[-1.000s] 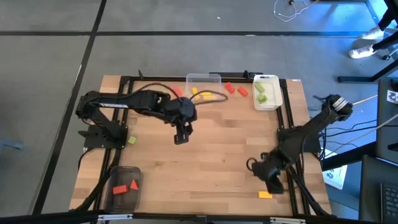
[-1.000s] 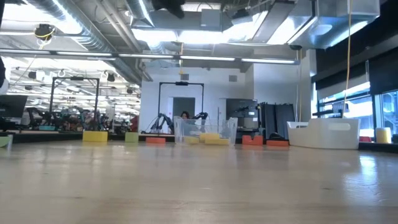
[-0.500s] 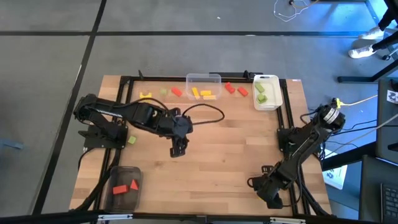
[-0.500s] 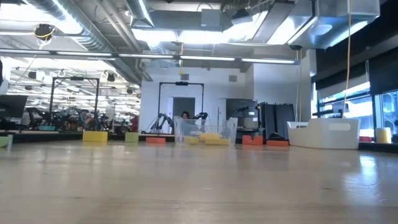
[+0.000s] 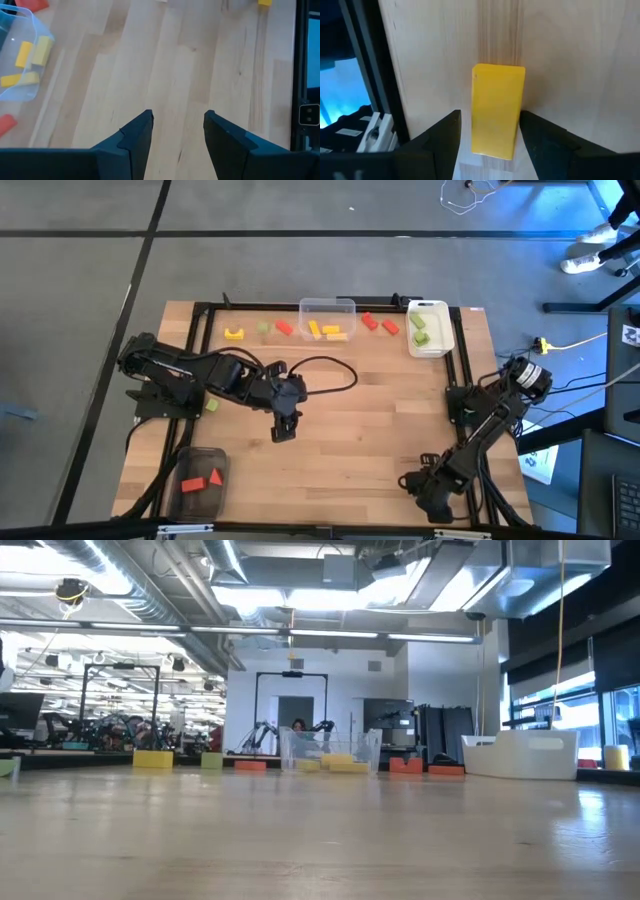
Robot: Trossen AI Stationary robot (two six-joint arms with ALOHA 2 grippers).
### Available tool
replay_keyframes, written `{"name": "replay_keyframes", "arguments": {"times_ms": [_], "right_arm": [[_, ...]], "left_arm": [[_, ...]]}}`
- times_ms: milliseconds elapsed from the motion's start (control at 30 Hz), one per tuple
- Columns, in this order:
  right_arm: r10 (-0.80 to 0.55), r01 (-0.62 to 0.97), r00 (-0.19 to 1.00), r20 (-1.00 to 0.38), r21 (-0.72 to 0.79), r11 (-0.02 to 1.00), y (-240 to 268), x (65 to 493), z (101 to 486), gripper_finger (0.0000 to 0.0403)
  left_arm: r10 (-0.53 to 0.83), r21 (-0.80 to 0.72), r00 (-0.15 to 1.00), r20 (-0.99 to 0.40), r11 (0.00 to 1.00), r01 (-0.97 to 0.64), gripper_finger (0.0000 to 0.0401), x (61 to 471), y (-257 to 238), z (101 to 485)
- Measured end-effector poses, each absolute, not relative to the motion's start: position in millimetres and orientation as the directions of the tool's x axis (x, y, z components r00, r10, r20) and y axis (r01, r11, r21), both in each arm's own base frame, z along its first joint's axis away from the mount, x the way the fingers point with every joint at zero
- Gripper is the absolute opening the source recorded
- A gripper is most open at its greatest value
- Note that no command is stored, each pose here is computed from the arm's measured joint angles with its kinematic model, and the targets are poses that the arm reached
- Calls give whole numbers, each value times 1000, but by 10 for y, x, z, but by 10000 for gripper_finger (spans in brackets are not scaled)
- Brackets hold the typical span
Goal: Sort & place blocks by color
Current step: Put the yellow rectangular block into the transparent bin
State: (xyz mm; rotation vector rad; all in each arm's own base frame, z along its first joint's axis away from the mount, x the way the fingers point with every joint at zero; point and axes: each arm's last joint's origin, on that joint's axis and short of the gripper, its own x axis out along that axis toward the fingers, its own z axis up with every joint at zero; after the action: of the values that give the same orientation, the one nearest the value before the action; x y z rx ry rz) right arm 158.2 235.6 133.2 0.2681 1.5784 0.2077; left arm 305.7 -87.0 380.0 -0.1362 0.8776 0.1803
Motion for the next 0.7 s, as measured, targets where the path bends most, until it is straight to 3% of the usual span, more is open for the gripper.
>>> {"name": "replay_keyframes", "arguments": {"times_ms": [233, 567, 700], "right_arm": [[223, 45, -2, -975, 223, 974, 2363, 1575, 1232, 209], [152, 202, 32, -988, 155, 967, 2317, 1581, 1222, 207], [145, 248, 26, -989, 147, 958, 2302, 1587, 1221, 178]], "left_arm": [[102, -44, 626, -773, 976, -213, 167, 3057, -870, 3800], [102, -41, 625, -774, 977, -210, 167, 3057, -874, 3798], [101, -41, 625, -774, 977, -209, 167, 3057, -874, 3798]]}}
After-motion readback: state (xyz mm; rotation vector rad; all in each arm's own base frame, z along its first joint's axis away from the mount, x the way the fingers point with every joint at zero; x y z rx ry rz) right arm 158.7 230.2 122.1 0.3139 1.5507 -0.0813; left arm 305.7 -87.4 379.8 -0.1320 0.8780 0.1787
